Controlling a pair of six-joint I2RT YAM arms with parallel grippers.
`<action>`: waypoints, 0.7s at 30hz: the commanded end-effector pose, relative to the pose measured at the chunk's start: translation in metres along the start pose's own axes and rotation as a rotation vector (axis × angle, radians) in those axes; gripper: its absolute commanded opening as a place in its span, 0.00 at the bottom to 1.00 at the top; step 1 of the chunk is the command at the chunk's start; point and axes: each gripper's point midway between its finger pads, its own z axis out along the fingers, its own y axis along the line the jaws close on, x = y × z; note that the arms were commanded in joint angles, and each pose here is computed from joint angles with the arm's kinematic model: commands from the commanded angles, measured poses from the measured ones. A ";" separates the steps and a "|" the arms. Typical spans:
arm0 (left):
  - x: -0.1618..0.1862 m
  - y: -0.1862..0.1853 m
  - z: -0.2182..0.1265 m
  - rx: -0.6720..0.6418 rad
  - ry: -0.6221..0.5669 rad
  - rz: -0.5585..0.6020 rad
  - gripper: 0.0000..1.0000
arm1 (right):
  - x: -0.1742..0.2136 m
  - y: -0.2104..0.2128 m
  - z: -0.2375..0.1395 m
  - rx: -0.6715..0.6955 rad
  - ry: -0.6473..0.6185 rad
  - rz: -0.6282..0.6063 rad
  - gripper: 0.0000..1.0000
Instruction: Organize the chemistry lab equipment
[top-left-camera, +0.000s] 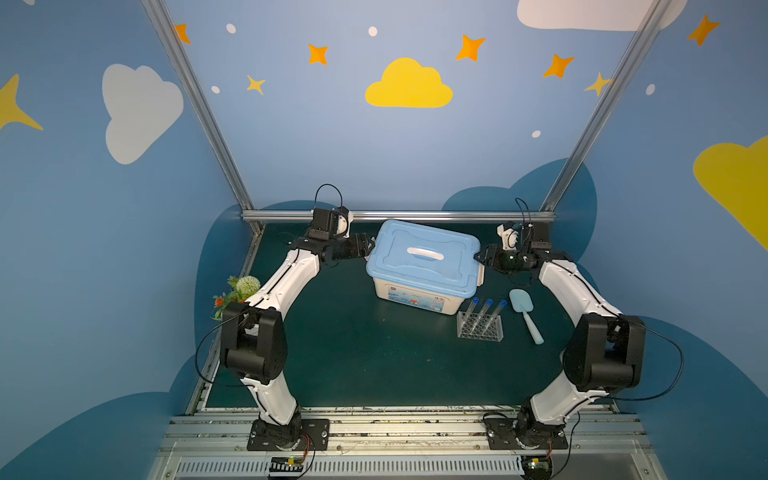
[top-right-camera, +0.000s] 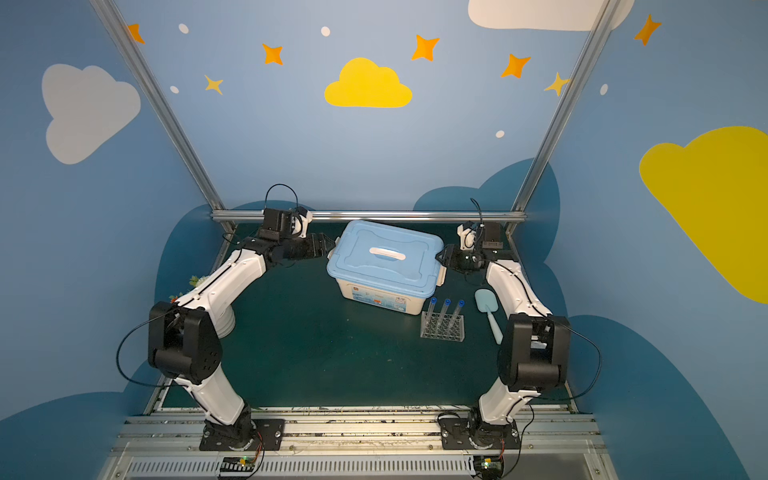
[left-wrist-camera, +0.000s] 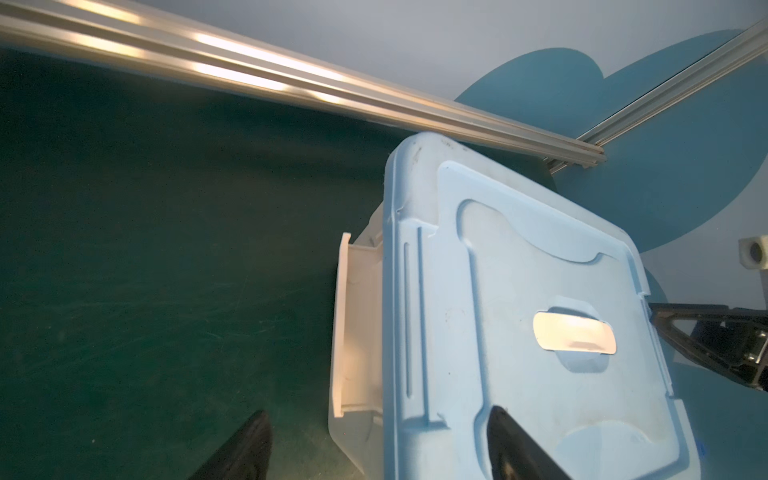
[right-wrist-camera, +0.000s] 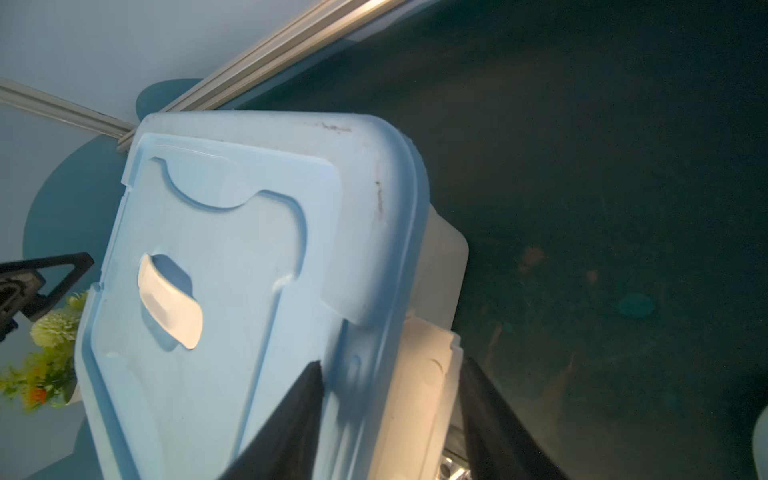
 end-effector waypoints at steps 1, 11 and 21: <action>0.004 0.001 0.013 0.016 0.046 0.030 0.79 | 0.009 -0.001 0.004 -0.012 0.038 0.014 0.48; -0.003 -0.006 0.044 0.094 0.093 0.015 0.68 | 0.010 0.010 0.021 -0.083 0.111 0.066 0.41; 0.010 -0.024 0.059 0.137 0.137 0.012 0.44 | -0.009 0.027 0.039 -0.160 0.123 0.097 0.13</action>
